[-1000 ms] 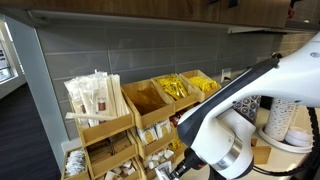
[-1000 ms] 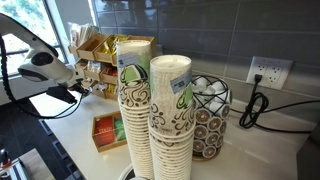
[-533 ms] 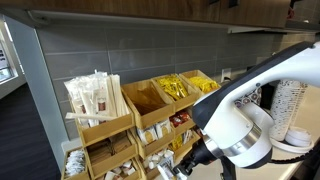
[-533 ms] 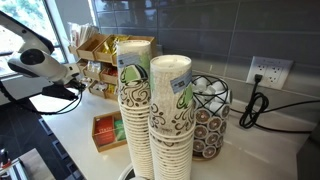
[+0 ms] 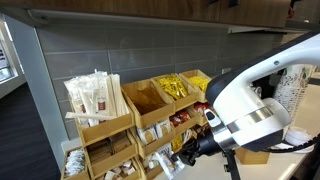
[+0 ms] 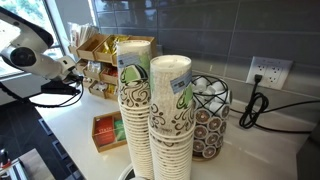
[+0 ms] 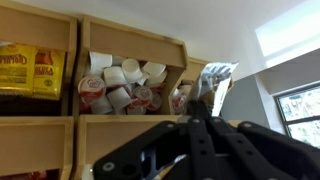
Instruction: Put the white sachet on the shelf with similar sachets
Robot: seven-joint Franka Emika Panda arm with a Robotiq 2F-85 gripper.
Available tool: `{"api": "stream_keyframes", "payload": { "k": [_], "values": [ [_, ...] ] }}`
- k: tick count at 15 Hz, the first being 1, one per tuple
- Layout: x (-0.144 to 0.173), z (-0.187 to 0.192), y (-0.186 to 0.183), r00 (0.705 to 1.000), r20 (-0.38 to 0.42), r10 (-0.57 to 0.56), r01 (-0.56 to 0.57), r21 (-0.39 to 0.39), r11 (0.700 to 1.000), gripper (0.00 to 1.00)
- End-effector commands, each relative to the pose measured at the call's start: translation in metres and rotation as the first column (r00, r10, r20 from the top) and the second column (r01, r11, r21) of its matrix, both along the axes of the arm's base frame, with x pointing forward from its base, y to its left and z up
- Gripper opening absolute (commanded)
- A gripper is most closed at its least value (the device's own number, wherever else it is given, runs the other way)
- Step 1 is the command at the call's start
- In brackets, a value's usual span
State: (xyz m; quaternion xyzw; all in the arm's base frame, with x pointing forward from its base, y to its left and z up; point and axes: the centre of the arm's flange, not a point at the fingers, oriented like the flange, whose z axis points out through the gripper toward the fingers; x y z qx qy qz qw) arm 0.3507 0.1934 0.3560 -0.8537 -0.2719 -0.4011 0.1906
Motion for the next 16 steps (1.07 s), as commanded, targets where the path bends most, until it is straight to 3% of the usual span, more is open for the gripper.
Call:
{"api": "stream_keyframes", "payload": {
  "k": [1,9,16],
  "values": [
    [-0.002,-0.012,0.004,0.995,0.104,0.006,-0.011,0.047,0.999,0.00],
    [0.021,-0.002,0.010,0.968,0.246,-0.047,0.027,0.082,0.996,0.00],
    [0.049,0.014,-0.004,0.954,0.274,-0.124,0.098,0.104,0.990,0.00]
  ]
}}
